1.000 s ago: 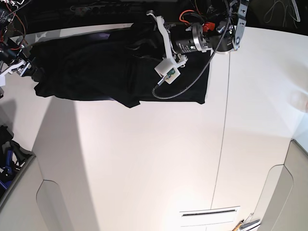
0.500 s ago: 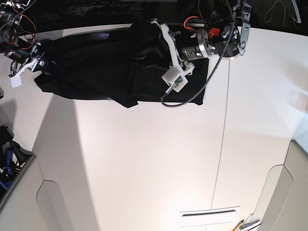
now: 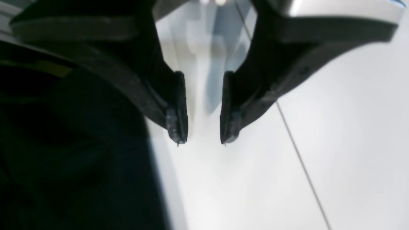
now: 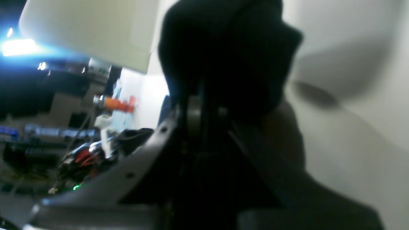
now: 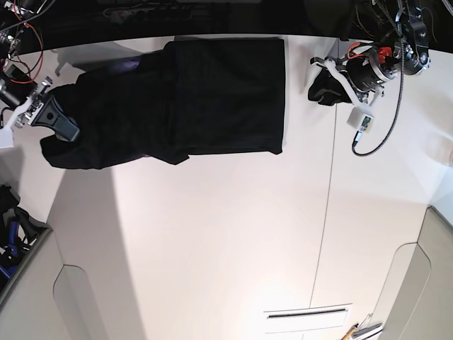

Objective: Fold the T-shirt properly
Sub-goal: 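Grasp the folded shirt with both grippers and flip it over, sun print up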

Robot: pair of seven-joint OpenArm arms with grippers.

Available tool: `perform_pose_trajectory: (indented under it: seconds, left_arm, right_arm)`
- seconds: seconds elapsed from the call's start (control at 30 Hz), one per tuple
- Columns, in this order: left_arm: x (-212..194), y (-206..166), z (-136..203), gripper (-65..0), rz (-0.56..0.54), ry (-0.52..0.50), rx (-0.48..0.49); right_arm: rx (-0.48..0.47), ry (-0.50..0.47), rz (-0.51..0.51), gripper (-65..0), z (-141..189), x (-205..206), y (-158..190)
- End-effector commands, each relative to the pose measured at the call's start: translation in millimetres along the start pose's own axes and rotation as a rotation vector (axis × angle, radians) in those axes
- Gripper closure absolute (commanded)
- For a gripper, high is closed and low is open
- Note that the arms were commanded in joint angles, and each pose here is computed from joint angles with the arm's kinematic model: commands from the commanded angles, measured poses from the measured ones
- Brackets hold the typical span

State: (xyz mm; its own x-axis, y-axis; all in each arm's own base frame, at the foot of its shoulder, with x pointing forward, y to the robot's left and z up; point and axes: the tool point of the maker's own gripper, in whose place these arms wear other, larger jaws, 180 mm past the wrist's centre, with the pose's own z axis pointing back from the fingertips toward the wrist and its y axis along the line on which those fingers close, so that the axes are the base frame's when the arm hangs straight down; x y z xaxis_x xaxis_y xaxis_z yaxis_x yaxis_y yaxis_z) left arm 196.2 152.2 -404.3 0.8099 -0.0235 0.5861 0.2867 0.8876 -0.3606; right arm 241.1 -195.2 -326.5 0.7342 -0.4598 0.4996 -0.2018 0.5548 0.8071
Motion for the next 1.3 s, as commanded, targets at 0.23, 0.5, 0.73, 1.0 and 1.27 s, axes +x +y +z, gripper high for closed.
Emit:
perform_pose_trajectory:
  seconds: [0.23, 0.5, 0.73, 1.0, 1.27]
  left_arm:
    - [-12, 0, -8, -20.8, 0.064, 0.009, -0.04]
    - [-12, -1, -8, -20.8, 0.067, 0.008, -0.043]
    - [-12, -2, -8, -20.8, 0.071, 0.011, -0.048]
    - [-9, -6, -8, -20.8, 0.089, -0.008, -0.073]
    - [-9, -6, -8, -20.8, 0.089, -0.008, -0.073]
  right_arm:
    - [0.368, 0.167, -0.029, 0.0, -97, -78, 106]
    - [0.312, 0.338, 0.091, 0.0, -161, -138, 135]
    - [0.247, 0.388, 0.246, -10.1, -183, -142, 135]
    - [0.333, 0.464, 0.321, -29.5, -192, -136, 162]
    - [0.448, 0.531, 0.32, -29.5, -196, -155, 197]
